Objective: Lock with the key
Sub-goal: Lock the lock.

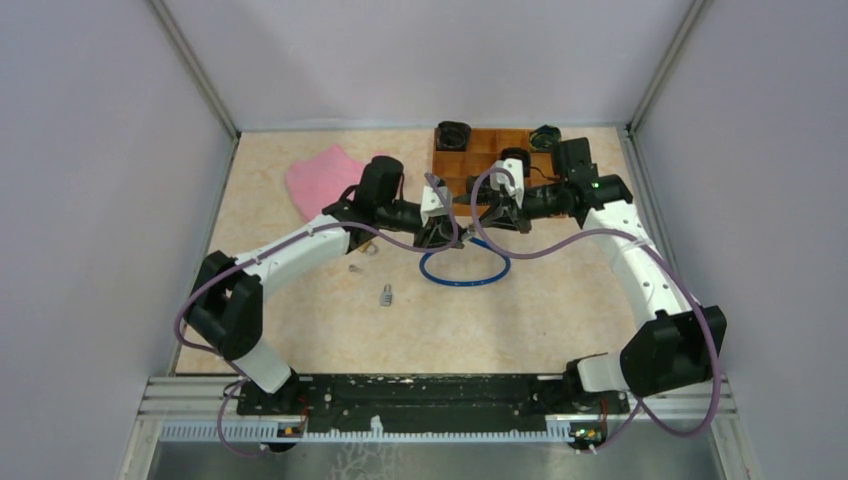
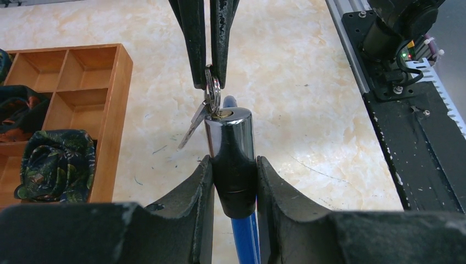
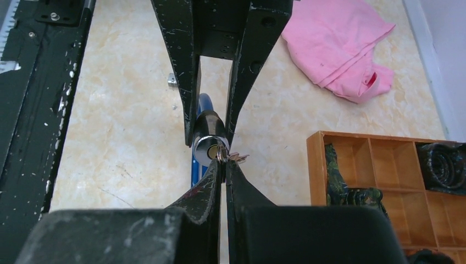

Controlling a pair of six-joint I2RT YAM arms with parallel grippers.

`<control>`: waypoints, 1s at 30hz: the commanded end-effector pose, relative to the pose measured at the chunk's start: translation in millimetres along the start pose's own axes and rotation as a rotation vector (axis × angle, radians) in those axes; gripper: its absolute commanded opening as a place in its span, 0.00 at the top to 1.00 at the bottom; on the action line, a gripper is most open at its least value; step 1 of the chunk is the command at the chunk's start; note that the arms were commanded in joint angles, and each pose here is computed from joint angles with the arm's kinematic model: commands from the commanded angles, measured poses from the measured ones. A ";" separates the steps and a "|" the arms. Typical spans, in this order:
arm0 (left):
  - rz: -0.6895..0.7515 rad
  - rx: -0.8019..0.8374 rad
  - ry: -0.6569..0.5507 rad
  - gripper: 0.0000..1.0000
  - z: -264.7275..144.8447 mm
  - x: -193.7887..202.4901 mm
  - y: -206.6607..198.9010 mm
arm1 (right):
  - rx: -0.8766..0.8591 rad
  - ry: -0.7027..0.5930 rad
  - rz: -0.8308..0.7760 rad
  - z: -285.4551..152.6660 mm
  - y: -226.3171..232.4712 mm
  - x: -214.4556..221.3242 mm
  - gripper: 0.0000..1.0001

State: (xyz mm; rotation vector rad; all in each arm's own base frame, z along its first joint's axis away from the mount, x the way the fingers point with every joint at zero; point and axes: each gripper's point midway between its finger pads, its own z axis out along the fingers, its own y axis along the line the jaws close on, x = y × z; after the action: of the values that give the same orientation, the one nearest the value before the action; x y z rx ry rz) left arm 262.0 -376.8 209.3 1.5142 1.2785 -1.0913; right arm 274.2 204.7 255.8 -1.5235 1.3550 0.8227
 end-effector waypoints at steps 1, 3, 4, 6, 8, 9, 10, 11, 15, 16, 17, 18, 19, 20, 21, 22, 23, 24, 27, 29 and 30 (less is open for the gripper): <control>-0.058 0.043 0.060 1.00 -0.9 20.5 -16.9 | 0.090 -0.016 -0.103 -21.3 -24.9 -21.8 1.00; -0.057 0.037 0.066 1.00 -1.2 22.3 -16.7 | 0.091 -0.017 -0.097 -22.1 -24.2 -20.7 1.00; -0.058 0.034 0.068 1.00 -1.4 23.4 -16.5 | 0.087 -0.020 -0.092 -21.4 -23.2 -19.7 1.00; -0.059 0.032 0.070 1.00 -1.6 24.1 -16.3 | 0.080 -0.025 -0.084 -20.7 -21.7 -19.2 1.00; -0.063 0.030 0.074 1.00 -1.3 26.2 -16.2 | 0.087 -0.023 -0.083 -21.7 -23.0 -20.5 1.00; -0.064 0.029 0.076 1.00 -1.3 26.8 -16.1 | 0.092 -0.021 -0.083 -22.9 -24.2 -20.9 1.00; -0.068 0.029 0.078 1.00 -1.5 27.8 -16.0 | 0.096 -0.021 -0.085 -24.0 -25.0 -21.7 1.00; -0.069 0.029 0.079 1.00 -1.3 28.3 -16.4 | 0.099 -0.021 -0.084 -24.9 -25.5 -21.5 1.00; -0.069 0.027 0.078 1.00 -1.2 27.6 -15.7 | 0.092 -0.025 -0.075 -23.7 -24.0 -20.4 1.00; -0.068 0.026 0.078 1.00 -1.2 27.2 -15.4 | 0.093 -0.024 -0.075 -23.7 -24.0 -20.2 1.00; -0.068 0.025 0.077 1.00 -1.2 26.7 -15.1 | 0.094 -0.024 -0.075 -24.0 -24.5 -20.3 1.00; -0.068 0.024 0.078 1.00 -1.2 26.8 -14.8 | 0.097 -0.020 -0.074 -24.6 -25.0 -19.7 1.00; -0.069 0.024 0.079 1.00 -1.3 27.3 -15.0 | 0.100 -0.018 -0.074 -25.2 -25.4 -20.0 1.00; -0.070 0.023 0.081 1.00 -1.3 27.8 -15.0 | 0.104 -0.017 -0.076 -25.9 -26.2 -20.6 1.00; -0.070 0.022 0.081 1.00 -1.4 27.8 -14.7 | 0.105 -0.017 -0.074 -26.5 -26.1 -20.6 1.00; -0.070 0.021 0.081 1.00 -1.3 28.0 -14.6 | 0.105 -0.017 -0.072 -26.7 -25.8 -20.7 1.00; -0.073 0.022 0.082 1.00 -1.2 28.4 -14.7 | 0.105 -0.017 -0.074 -26.9 -25.7 -21.0 1.00; -0.074 0.020 0.083 1.00 -1.2 28.2 -14.4 | 0.102 -0.017 -0.071 -26.5 -25.4 -20.2 1.00; -0.078 0.020 0.083 1.00 -1.0 28.4 -14.3 | 0.107 -0.006 -0.066 -27.9 -26.0 -19.1 1.00; -0.078 0.016 0.085 1.00 -1.2 29.1 -14.0 | 0.116 -0.004 -0.067 -31.2 -27.5 -20.1 1.00; -0.077 0.015 0.086 1.00 -1.3 29.3 -13.9 | 0.121 -0.005 -0.070 -32.7 -28.4 -21.3 1.00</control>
State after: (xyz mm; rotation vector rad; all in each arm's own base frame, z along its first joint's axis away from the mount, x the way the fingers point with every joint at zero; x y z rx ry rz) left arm 265.2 -377.9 207.6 1.5160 1.2799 -1.0549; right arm 274.9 195.5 256.9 -1.4777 1.4024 0.8475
